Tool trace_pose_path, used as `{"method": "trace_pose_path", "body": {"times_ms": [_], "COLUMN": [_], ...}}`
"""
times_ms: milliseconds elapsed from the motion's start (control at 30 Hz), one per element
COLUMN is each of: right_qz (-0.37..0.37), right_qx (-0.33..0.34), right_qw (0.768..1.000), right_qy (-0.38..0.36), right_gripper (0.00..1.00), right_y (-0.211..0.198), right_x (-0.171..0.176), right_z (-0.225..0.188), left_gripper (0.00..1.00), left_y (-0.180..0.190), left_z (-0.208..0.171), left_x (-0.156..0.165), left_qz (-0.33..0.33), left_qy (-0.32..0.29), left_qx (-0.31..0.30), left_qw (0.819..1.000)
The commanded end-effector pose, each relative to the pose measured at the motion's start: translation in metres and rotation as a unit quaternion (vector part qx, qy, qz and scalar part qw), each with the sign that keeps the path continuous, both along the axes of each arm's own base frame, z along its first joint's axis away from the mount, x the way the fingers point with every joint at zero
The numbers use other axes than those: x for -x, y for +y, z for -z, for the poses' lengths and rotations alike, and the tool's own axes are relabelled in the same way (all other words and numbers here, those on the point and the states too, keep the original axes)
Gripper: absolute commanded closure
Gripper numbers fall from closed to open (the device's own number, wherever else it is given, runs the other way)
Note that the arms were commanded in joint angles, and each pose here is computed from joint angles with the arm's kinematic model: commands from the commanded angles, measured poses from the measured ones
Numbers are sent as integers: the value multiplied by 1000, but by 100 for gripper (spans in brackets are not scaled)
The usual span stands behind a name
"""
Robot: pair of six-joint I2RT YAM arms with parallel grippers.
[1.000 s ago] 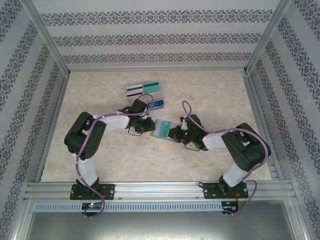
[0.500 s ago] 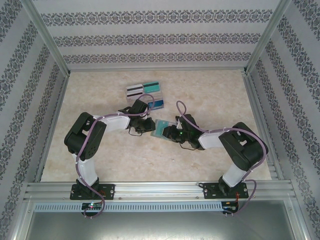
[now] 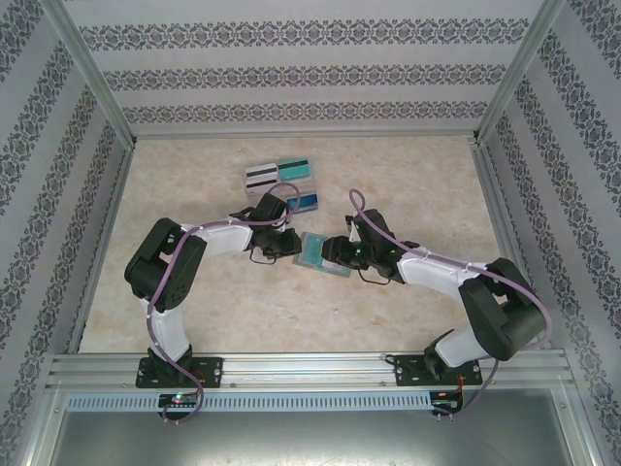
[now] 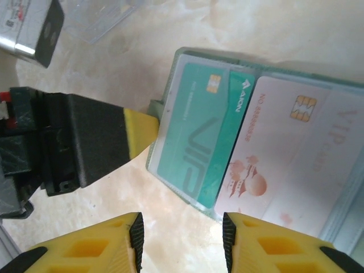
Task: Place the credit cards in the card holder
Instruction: Insert the credit card into the card slot.
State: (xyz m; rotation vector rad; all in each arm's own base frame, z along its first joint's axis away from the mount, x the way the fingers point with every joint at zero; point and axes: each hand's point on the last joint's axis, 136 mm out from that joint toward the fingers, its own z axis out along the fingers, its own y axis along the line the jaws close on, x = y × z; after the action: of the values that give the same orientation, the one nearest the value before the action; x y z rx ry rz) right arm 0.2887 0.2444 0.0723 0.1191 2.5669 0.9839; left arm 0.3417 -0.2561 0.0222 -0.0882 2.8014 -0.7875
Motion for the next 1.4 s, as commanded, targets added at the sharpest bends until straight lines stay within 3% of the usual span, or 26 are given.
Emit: {"method": "trace_pose_path", "body": {"times_ms": [0,533,1000,1367], "right_qz": [-21,-44,-65,-45], "right_qx": [17,19,16,49], "right_qw": [1000,997,997,996], "right_qy": [14,53,48,52], "right_gripper": [56,56,57,56], "right_y": [2,19,38,1], "right_x": [-2,-15,-17,-9], "right_z": [11,42,38,40], "left_gripper": [81,81,81,82], "left_y": [-8,-10,-16,-2], "left_z": [5,1,-2,5], "left_x": [26,26,28,29], "left_qz": [20,19,20,18], "left_qy": [31,29,27,29], "left_qx": [-2,8,13,-22], "left_qw": [999,999,999,999]}}
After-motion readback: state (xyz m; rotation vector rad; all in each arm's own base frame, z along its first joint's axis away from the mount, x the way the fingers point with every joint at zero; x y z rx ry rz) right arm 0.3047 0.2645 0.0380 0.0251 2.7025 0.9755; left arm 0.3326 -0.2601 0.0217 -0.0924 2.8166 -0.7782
